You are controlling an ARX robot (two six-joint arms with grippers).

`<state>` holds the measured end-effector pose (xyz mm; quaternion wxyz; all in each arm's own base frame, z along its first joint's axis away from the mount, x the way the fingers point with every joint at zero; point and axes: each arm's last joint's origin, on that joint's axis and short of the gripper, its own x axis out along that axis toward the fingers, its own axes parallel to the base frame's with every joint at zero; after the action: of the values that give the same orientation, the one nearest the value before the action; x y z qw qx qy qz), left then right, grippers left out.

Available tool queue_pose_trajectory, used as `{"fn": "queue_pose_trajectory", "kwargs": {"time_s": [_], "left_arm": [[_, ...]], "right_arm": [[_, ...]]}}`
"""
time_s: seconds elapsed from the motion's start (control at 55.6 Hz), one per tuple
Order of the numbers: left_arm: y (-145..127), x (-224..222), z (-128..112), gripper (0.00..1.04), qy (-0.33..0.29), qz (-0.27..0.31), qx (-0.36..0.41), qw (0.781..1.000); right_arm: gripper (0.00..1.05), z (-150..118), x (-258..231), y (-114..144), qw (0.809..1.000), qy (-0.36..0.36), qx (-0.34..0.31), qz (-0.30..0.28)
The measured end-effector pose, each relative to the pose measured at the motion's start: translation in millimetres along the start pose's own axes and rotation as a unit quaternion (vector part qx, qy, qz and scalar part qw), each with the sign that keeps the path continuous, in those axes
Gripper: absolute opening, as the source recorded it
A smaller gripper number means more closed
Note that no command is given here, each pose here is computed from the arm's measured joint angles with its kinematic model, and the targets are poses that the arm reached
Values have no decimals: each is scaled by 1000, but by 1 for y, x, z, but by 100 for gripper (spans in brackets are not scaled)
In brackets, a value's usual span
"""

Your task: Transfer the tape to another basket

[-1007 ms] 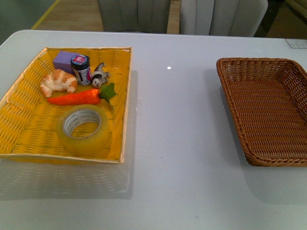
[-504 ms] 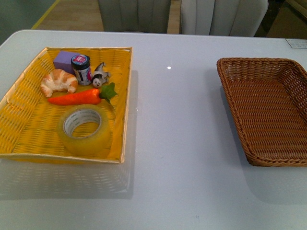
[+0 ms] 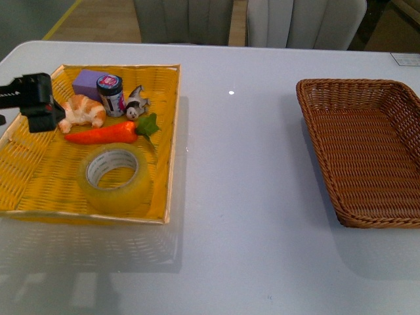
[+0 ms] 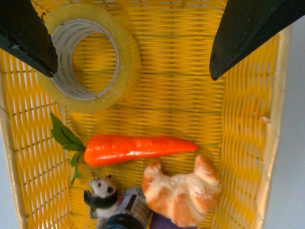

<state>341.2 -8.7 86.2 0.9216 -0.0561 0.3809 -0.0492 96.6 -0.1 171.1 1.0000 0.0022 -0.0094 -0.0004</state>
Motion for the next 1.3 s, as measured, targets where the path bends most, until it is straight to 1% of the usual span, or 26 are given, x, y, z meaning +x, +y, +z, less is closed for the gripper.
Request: {"fn": "queue_pose_trajectory", "kwargs": {"time_s": [0.18, 0.468, 0.918, 0.954, 1.025, 1.295], "left_arm": [[-7, 22, -9, 96, 27, -8, 16, 999], [-3, 49, -23, 96, 68, 4, 23, 997], [-3, 74, -36, 96, 100, 9, 27, 995], [-4, 75, -37, 93, 102, 10, 29, 994], [-6, 78, -40, 81, 108, 11, 33, 994], [-12, 81, -38, 42, 105, 11, 39, 994]], "right_arm": [[96, 0, 0, 0, 1000, 0, 0, 0], [96, 0, 0, 0, 1000, 0, 0, 0], [96, 0, 0, 0, 1000, 0, 0, 0], [96, 0, 0, 0, 1000, 0, 0, 0], [96, 0, 0, 0, 1000, 0, 0, 0], [96, 0, 0, 0, 1000, 0, 0, 0]]}}
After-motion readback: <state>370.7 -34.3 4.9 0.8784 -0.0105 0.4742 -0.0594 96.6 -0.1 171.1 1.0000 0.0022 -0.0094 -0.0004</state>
